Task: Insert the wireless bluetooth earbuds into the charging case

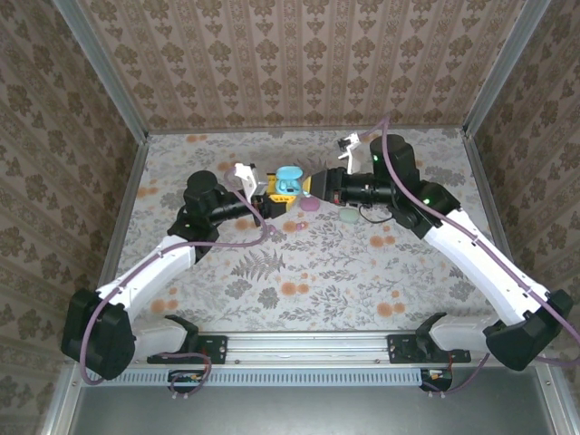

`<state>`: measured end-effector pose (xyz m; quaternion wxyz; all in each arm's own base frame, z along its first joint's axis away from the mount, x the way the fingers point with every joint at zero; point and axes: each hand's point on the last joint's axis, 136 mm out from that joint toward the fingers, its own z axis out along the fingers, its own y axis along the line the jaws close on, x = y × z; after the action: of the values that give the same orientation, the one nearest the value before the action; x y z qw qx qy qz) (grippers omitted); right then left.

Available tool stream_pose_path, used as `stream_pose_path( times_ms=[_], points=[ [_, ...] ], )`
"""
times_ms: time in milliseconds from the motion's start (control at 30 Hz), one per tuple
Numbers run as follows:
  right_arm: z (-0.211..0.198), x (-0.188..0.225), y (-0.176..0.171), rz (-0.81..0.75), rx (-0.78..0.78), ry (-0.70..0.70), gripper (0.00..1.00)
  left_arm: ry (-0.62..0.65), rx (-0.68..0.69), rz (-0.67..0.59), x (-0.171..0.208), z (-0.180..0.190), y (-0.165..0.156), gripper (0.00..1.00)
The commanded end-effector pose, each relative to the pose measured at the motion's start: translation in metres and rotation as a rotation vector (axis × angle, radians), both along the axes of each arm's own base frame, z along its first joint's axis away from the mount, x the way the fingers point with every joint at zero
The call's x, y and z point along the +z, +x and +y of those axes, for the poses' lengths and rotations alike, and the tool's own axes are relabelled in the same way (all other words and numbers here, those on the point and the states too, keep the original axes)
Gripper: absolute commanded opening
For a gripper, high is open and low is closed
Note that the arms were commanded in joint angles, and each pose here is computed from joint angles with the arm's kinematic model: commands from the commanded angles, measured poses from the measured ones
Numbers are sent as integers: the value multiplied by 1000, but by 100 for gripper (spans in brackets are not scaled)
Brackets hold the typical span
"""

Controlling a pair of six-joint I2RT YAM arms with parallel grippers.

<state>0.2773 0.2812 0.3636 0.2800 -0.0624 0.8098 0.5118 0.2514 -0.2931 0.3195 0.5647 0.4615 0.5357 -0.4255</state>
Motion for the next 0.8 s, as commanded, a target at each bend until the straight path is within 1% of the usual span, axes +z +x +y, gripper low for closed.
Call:
stream_pose_path(
  times_ms=[0, 200, 600, 767],
  points=[
    [9, 21, 0, -43, 49, 56, 21, -32, -81, -84, 24, -6, -13, 33],
    [11, 18, 5, -55, 44, 37, 21, -37, -110, -76, 29, -8, -19, 33],
    [13, 15, 14, -71, 14, 50, 21, -44, -141, -68, 34, -11, -23, 34],
    [8, 4, 19, -67, -16, 10, 21, -51, -152, -64, 36, -13, -25, 34]
  ],
)
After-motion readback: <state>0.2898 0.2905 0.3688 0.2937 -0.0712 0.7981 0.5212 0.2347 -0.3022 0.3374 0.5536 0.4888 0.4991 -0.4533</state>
